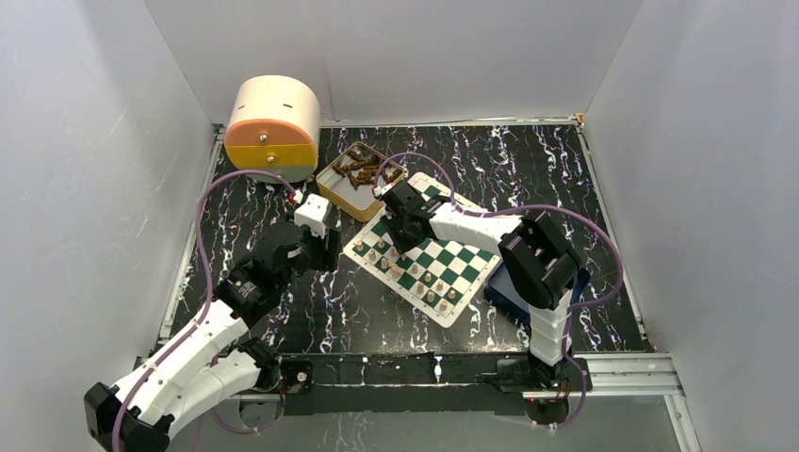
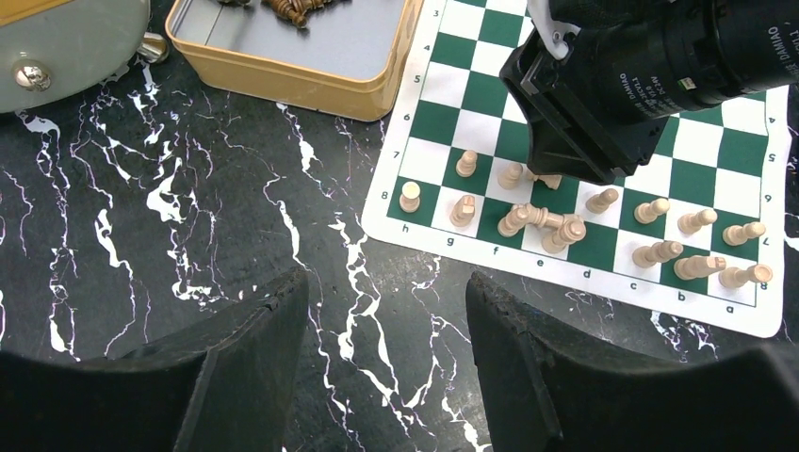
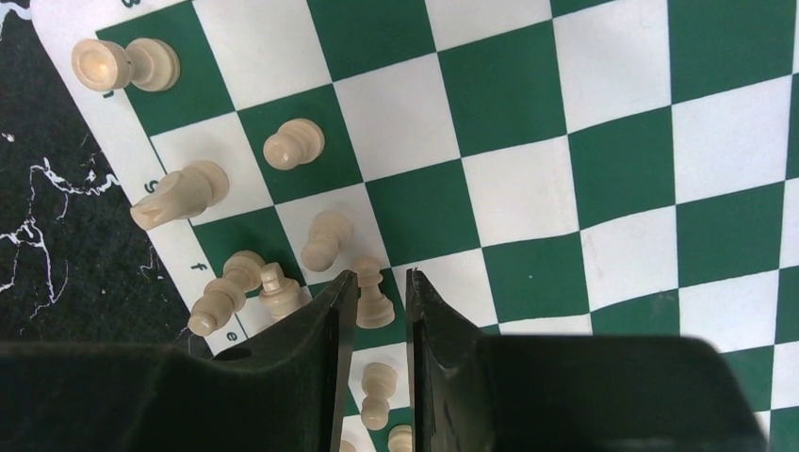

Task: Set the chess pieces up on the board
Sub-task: Pick up the chess piece from the chessboard.

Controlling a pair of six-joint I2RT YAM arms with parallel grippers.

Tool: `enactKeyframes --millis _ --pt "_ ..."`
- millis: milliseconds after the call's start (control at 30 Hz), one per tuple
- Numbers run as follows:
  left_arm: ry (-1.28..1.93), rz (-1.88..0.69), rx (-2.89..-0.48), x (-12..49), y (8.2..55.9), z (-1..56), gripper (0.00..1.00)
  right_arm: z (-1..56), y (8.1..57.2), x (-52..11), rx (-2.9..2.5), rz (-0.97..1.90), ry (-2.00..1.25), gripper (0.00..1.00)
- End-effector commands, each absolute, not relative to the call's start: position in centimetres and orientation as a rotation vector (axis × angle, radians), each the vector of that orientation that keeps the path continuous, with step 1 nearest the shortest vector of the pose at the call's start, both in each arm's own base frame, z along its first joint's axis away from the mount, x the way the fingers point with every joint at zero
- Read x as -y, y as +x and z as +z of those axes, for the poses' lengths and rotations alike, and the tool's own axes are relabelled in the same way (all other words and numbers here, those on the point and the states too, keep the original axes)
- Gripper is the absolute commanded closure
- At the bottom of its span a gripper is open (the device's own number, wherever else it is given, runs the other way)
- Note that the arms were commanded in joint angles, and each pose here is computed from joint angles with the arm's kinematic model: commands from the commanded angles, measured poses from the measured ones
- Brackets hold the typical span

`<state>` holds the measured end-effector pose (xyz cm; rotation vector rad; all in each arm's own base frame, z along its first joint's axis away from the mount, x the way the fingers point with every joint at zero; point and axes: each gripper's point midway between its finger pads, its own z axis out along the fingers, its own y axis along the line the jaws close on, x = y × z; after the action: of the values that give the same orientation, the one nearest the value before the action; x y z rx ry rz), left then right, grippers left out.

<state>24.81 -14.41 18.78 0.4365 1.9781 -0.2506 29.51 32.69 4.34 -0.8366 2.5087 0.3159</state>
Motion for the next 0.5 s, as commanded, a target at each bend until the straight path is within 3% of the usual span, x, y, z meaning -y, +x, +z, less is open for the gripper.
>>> enactKeyframes --millis 0,467 --pt "0.423 -0.225 -1.963 13.89 24.92 19.0 0.4 5.74 30.17 -33.42 -2.477 0.346 -0.855 0.67" --pt "0.422 -0.228 -1.959 13.92 24.92 19.06 0.4 4.76 29.23 -32.77 -2.514 0.344 -0.863 0.65"
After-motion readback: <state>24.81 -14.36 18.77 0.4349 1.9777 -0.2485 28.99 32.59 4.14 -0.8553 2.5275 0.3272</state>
